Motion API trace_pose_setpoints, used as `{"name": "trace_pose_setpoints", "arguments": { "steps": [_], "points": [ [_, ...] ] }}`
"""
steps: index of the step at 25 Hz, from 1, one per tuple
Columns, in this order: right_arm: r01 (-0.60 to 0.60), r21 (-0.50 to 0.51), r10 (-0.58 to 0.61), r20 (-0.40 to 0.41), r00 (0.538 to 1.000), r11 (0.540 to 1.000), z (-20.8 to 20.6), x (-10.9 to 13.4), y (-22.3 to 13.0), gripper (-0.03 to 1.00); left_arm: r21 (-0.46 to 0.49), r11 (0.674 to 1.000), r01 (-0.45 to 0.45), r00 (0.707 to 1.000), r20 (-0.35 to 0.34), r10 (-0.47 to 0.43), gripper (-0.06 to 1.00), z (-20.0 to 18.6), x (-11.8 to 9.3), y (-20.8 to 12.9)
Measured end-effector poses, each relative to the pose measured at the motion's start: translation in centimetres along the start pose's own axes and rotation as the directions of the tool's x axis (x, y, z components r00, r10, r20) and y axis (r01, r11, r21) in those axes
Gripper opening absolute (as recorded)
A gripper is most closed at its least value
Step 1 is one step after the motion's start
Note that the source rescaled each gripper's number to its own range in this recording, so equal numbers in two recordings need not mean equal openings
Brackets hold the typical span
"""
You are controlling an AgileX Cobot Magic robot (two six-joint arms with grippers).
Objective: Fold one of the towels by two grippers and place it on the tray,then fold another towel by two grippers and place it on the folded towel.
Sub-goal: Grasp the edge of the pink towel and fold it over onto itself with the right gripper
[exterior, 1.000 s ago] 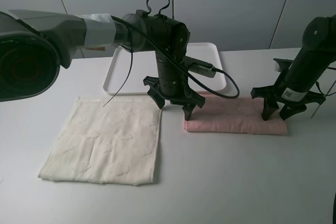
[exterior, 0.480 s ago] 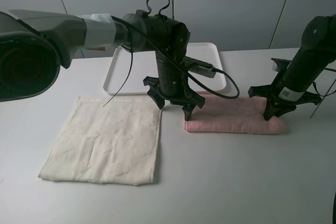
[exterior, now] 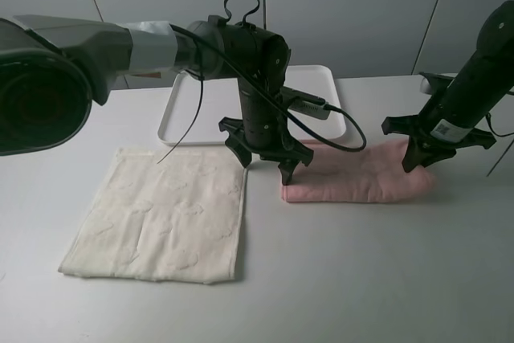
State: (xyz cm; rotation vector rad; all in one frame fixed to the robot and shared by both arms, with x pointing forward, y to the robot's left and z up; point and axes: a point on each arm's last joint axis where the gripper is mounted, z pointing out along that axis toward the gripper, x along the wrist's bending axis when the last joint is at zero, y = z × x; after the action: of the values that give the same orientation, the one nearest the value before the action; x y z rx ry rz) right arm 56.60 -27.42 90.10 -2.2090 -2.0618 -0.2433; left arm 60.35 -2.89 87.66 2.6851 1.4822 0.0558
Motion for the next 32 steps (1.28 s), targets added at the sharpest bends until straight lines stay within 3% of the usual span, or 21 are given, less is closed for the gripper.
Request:
{"name": "trace_pose_setpoints", "arguments": {
  "steps": [7,13,15,32],
  "points": [
    [-0.05,0.015,0.051,-0.13,0.99,0.999,-1.1,1.3,-0.4,0.05,0.003,1.0,0.0,1.0,-0.001,0.0,0.97,0.0,0.0,0.0],
    [-0.072,0.012,0.071,-0.371,0.926,0.997,-1.8,3.5,-0.2,0.05,0.003,1.0,0.0,1.0,-0.001,0.0,0.97,0.0,0.0,0.0],
    [-0.084,0.002,0.077,-0.419,0.905,0.996,-1.9,3.9,0.0,0.05,0.003,1.0,0.0,1.0,-0.001,0.0,0.97,0.0,0.0,0.0],
    [-0.035,0.005,0.033,-0.535,0.844,0.999,1.7,7.1,0.3,0.04,0.023,1.0,0.014,1.0,-0.007,-0.014,0.97,0.0,0.6,-0.1]
  ]
}}
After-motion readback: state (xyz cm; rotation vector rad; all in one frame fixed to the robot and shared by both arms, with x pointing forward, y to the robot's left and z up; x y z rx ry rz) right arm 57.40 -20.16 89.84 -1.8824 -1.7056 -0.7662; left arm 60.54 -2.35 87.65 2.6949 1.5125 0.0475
